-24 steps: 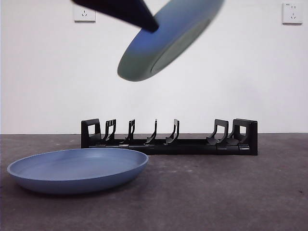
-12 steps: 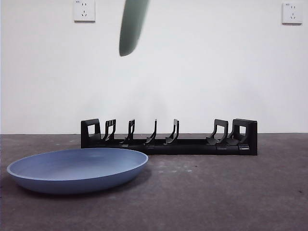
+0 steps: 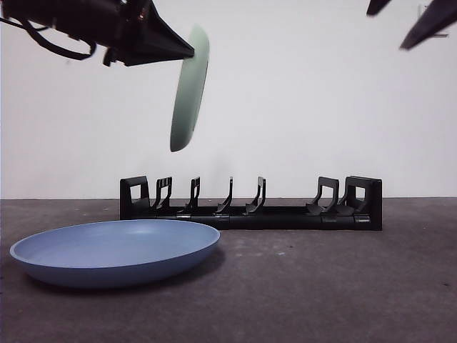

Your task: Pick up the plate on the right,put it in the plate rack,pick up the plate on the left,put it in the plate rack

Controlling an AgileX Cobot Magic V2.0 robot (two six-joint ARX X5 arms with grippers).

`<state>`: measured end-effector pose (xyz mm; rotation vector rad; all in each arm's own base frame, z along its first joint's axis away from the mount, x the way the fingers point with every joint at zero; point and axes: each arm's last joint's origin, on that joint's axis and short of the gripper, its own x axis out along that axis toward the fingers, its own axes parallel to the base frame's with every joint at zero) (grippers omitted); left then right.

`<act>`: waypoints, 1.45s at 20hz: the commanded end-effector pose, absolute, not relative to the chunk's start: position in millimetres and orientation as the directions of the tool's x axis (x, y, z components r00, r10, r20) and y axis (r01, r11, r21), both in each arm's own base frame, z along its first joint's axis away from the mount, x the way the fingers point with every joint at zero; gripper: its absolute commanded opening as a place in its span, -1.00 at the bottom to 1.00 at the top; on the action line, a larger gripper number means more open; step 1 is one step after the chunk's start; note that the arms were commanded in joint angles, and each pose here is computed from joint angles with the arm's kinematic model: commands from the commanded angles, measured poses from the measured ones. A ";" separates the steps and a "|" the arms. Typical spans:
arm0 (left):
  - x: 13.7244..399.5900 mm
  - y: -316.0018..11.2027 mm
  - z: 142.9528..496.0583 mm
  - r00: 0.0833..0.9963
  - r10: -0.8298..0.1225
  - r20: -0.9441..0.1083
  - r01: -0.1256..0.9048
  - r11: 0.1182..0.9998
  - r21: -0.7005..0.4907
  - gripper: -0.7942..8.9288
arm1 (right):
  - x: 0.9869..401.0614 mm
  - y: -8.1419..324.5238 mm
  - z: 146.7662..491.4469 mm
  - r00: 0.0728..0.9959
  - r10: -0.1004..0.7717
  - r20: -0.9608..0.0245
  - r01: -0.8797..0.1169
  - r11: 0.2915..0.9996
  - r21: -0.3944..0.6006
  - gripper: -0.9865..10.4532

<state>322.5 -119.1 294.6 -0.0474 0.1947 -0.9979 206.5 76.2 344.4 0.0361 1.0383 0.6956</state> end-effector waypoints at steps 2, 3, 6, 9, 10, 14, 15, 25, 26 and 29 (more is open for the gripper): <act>345.4 -121.6 278.3 0.513 -0.840 -0.178 0.826 0.539 -0.163 -0.85 | 207.2 84.3 326.2 0.285 0.552 -0.784 -0.511 0.779 0.363 -0.34; 349.4 -122.8 272.5 0.511 -0.838 -0.190 0.824 0.541 -0.169 -0.85 | 207.0 86.1 322.9 0.280 0.550 -0.787 -0.514 0.778 0.362 -0.34; 355.7 -120.2 259.3 0.518 -0.824 -0.229 0.812 0.558 -0.172 -0.85 | 208.2 88.8 319.5 0.288 0.555 -0.781 -0.514 0.777 0.363 -0.34; 355.5 -118.1 254.2 0.516 -0.814 -0.267 0.812 0.564 -0.150 -0.85 | 209.6 88.6 319.9 0.310 0.541 -0.782 -0.512 0.788 0.342 -0.34; 355.7 -116.4 253.0 0.523 -0.805 -0.279 0.808 0.572 -0.138 -0.85 | 210.1 88.6 320.0 0.318 0.536 -0.783 -0.510 0.792 0.335 -0.34; 355.1 -111.7 246.7 0.536 -0.773 -0.341 0.794 0.598 -0.108 -0.85 | 212.0 88.9 320.9 0.340 0.531 -0.776 -0.512 0.797 0.321 -0.34; 354.5 -111.2 244.9 0.535 -0.765 -0.358 0.794 0.601 -0.096 -0.85 | 212.5 89.1 321.2 0.344 0.533 -0.773 -0.512 0.797 0.321 -0.34; 353.1 -112.5 239.0 0.590 -0.680 -0.435 0.750 0.661 -0.016 -0.84 | 213.5 89.5 322.0 0.354 0.537 -0.766 -0.516 0.795 0.318 -0.34; 352.8 -113.5 239.0 0.588 -0.682 -0.434 0.752 0.659 -0.017 -0.84 | 213.5 89.5 322.0 0.355 0.537 -0.766 -0.515 0.796 0.319 -0.34; 349.6 -122.1 238.6 0.568 -0.696 -0.439 0.768 0.640 -0.020 -0.84 | 213.5 89.5 322.0 0.355 0.537 -0.766 -0.511 0.797 0.322 -0.34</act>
